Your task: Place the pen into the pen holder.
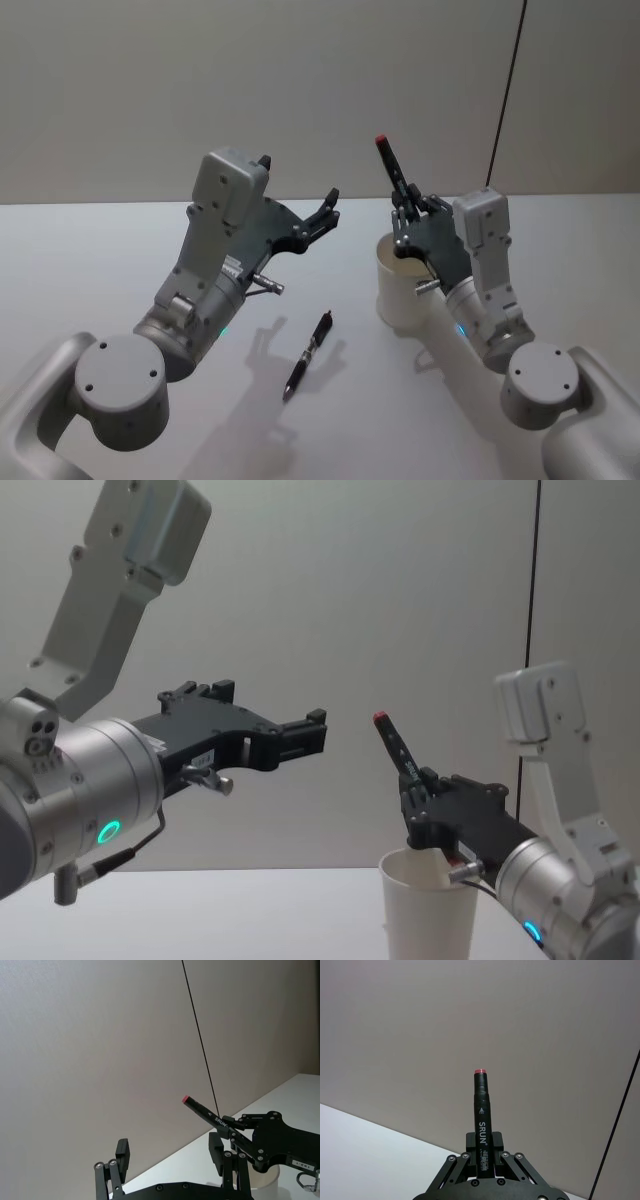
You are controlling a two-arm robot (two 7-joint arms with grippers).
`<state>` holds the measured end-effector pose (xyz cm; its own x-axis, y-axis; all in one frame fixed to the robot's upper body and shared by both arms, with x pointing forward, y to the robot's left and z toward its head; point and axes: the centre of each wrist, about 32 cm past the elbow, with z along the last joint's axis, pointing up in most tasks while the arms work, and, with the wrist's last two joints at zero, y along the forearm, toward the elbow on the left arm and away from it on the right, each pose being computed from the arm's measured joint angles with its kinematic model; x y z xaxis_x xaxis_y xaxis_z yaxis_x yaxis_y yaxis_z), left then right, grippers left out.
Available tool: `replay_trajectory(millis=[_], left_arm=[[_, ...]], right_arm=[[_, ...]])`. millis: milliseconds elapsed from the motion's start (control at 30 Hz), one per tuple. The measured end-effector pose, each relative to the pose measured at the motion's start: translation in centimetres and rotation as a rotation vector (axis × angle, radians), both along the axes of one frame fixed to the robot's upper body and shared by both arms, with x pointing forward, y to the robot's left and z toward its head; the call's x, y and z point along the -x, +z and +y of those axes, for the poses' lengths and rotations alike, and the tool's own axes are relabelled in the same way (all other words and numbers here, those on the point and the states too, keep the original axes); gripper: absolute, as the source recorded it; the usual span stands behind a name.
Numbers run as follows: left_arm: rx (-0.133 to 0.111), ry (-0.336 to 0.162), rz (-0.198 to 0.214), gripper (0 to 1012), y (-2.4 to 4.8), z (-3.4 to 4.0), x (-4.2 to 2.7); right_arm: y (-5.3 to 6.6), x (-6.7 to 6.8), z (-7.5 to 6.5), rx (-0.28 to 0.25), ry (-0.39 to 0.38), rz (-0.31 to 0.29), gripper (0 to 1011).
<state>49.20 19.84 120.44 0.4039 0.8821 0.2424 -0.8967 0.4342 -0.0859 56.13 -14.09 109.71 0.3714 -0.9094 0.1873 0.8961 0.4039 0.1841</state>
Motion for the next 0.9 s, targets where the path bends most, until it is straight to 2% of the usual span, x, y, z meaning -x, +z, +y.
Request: replay_trajectory(millis=[133, 267, 300, 333, 400, 500, 633, 733, 800, 833, 900], left_arm=[[0.000, 0.000, 0.000, 1008, 0.00, 0.00, 0.00], [0.000, 0.000, 0.000, 1008, 0.00, 0.00, 0.00], [0.000, 0.000, 0.000, 1008, 0.00, 0.00, 0.00], [0.000, 0.000, 0.000, 1008, 0.00, 0.00, 0.00], [0.000, 0.000, 0.000, 1008, 0.00, 0.00, 0.00], [0.000, 0.000, 0.000, 1008, 0.00, 0.00, 0.00], [0.000, 0.000, 0.000, 1008, 0.00, 0.00, 0.00], [0.000, 0.000, 0.000, 1008, 0.00, 0.00, 0.00], [0.000, 0.000, 0.000, 1009, 0.00, 0.00, 0.00], [0.000, 0.000, 0.000, 1008, 0.00, 0.00, 0.00], [0.000, 0.000, 0.000, 1008, 0.00, 0.00, 0.00]], right_arm=[[-0.18, -0.02, -0.03, -0.001, 0.003, 0.005, 169], [-0.32, -0.02, -0.05, -0.002, 0.005, 0.009, 237], [-0.36, -0.01, -0.06, -0.003, 0.005, 0.010, 289], [-0.38, -0.01, -0.07, -0.004, 0.005, 0.010, 289], [-0.42, 0.00, -0.07, -0.004, 0.005, 0.011, 393], [-0.43, 0.00, -0.09, -0.007, 0.006, 0.011, 451], [-0.51, 0.06, -0.14, -0.010, 0.006, 0.012, 616], [-0.52, 0.11, -0.17, -0.011, 0.006, 0.011, 686], [-0.51, 0.13, -0.20, -0.013, 0.006, 0.010, 771], [-0.49, 0.14, -0.20, -0.014, 0.006, 0.010, 771], [-0.49, 0.16, -0.22, -0.015, 0.006, 0.009, 864]])
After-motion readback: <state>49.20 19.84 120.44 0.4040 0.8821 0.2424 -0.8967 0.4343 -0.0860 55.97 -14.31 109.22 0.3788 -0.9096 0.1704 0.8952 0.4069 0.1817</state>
